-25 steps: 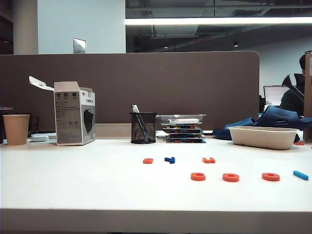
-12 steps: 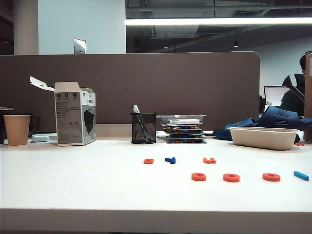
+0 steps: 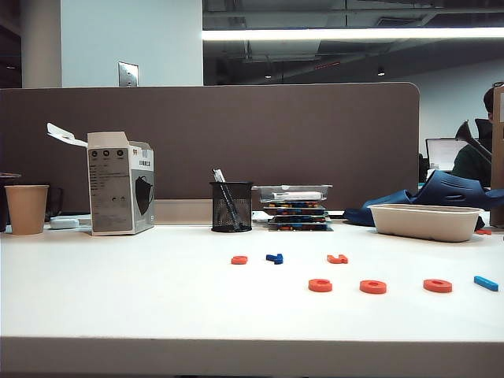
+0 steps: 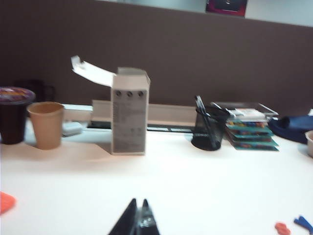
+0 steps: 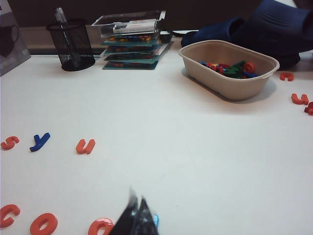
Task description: Select the appropriate letters from the row of letter magnets placed on the table to arrange into the word "cool".
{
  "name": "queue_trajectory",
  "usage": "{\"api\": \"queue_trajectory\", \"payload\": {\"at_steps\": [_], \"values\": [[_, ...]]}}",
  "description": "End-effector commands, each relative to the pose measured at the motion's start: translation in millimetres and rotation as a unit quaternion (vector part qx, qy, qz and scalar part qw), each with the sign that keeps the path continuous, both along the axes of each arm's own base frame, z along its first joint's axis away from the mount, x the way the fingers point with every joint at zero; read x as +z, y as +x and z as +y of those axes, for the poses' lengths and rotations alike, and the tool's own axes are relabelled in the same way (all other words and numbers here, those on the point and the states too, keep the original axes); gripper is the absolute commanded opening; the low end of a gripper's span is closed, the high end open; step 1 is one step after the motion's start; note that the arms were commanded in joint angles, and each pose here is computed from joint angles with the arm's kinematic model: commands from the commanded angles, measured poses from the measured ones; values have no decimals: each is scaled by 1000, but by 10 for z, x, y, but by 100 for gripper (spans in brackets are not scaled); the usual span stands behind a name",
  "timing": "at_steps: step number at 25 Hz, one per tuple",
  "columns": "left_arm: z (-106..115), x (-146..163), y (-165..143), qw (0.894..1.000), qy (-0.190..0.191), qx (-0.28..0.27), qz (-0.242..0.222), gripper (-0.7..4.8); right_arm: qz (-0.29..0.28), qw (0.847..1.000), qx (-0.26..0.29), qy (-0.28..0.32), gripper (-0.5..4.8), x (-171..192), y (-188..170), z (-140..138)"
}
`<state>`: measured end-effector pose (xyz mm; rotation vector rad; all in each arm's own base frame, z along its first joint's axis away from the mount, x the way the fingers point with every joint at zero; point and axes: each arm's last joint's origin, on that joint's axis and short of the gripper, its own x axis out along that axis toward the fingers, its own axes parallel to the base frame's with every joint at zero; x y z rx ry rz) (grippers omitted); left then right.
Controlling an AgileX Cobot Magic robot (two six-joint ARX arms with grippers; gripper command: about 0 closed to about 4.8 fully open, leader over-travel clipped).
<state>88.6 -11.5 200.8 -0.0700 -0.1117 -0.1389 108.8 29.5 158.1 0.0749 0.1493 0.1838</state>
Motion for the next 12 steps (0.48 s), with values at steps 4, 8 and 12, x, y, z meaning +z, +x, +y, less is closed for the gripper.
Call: {"api": "queue_trajectory", "payload": {"at_steps": [4, 8, 12], "values": [[-11, -140, 49, 1000, 2, -10, -14, -5, -22, 999, 2, -36, -7, -25, 1, 8], [-11, -144, 50, 1000, 1, -9, -13, -5, -21, 999, 2, -36, 3, -26, 1, 7], [-11, -175, 53, 1000, 3, -9, 3, -5, -15, 999, 3, -38, 9, -37, 0, 8]]}}
